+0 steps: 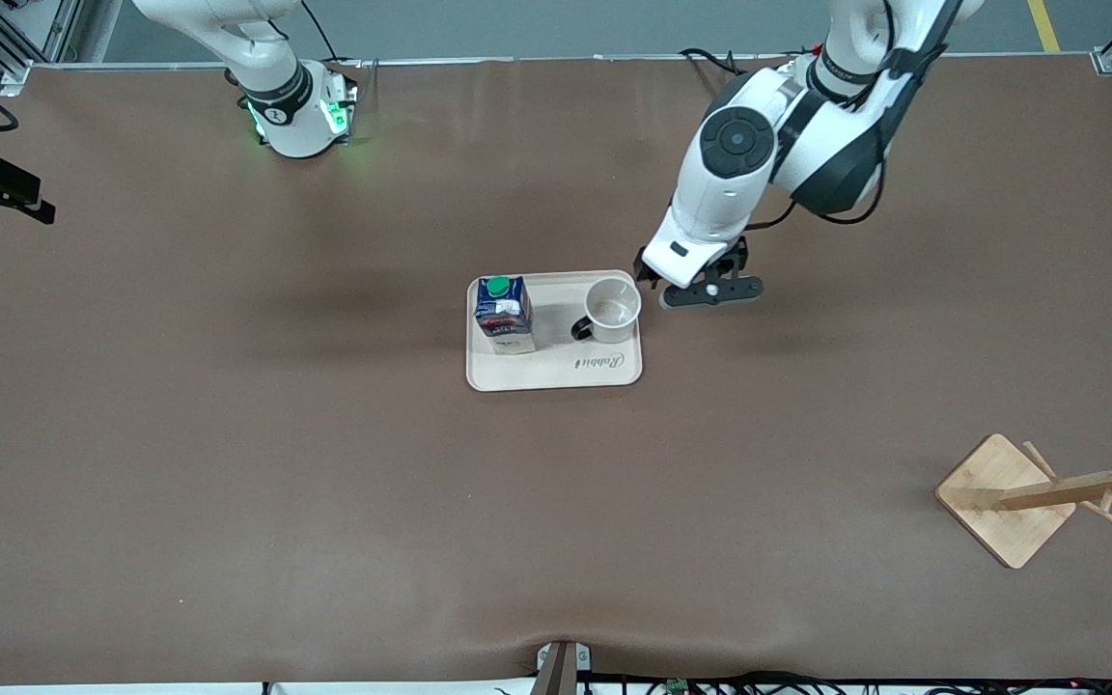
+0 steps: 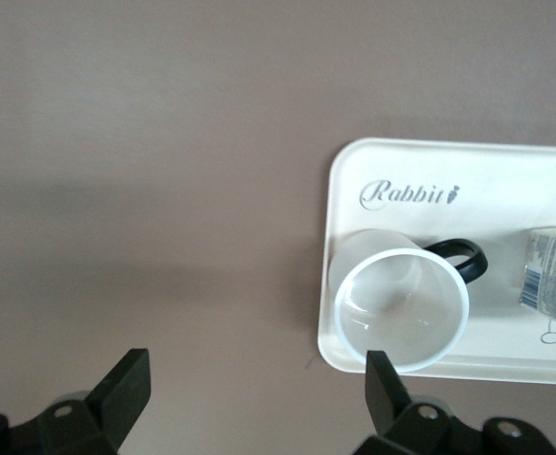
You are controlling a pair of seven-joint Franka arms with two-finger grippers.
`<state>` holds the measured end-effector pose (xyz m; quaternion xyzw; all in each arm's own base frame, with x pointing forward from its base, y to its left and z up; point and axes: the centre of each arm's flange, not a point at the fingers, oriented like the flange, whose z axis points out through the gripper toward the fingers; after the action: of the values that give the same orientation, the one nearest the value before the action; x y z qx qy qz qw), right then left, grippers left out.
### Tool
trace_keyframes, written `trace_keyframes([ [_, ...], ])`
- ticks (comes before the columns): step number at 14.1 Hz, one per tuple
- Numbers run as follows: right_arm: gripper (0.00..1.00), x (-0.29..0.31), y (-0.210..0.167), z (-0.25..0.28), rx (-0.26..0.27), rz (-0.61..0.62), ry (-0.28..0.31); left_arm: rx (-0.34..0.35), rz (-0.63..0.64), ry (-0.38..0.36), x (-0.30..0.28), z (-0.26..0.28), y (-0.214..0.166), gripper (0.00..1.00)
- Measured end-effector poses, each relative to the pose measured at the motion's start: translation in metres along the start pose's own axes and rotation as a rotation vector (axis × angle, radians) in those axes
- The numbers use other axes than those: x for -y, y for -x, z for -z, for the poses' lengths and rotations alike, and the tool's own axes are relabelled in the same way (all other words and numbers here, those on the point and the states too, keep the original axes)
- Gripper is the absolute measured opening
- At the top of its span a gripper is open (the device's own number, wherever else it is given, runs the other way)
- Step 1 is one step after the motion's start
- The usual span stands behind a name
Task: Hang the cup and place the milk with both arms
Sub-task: 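Lower the left gripper onto the white mug rim and grasp it, then lift the mug with the left gripper while the right gripper reaches the milk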
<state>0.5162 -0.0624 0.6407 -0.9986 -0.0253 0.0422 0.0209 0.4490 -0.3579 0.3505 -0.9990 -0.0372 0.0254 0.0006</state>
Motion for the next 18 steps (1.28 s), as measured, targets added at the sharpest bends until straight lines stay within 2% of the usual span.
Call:
trace_keyframes([
  [5,1.0,-0.006,0.001,0.001,-0.003,-0.014,-0.007,-0.026,-0.073,0.051,-0.03,-0.068,0.012,0.98],
  [9,1.0,-0.021,0.004,0.002,-0.012,-0.044,-0.03,-0.068,-0.189,0.022,-0.038,-0.108,0.005,0.98],
  [12,1.0,-0.019,-0.002,-0.005,0.001,-0.039,-0.035,-0.072,-0.337,0.025,-0.045,-0.11,0.0,1.0],
  [15,1.0,-0.018,-0.019,-0.027,0.037,-0.036,-0.034,-0.072,-0.481,0.028,-0.051,-0.115,-0.008,0.99],
  [17,1.0,-0.02,-0.034,-0.046,0.059,-0.019,-0.032,-0.073,-0.604,0.03,-0.054,-0.12,-0.016,0.96],
  [18,1.0,-0.02,-0.039,-0.054,0.07,-0.008,-0.032,-0.075,-0.673,0.03,-0.054,-0.122,-0.022,0.89],
])
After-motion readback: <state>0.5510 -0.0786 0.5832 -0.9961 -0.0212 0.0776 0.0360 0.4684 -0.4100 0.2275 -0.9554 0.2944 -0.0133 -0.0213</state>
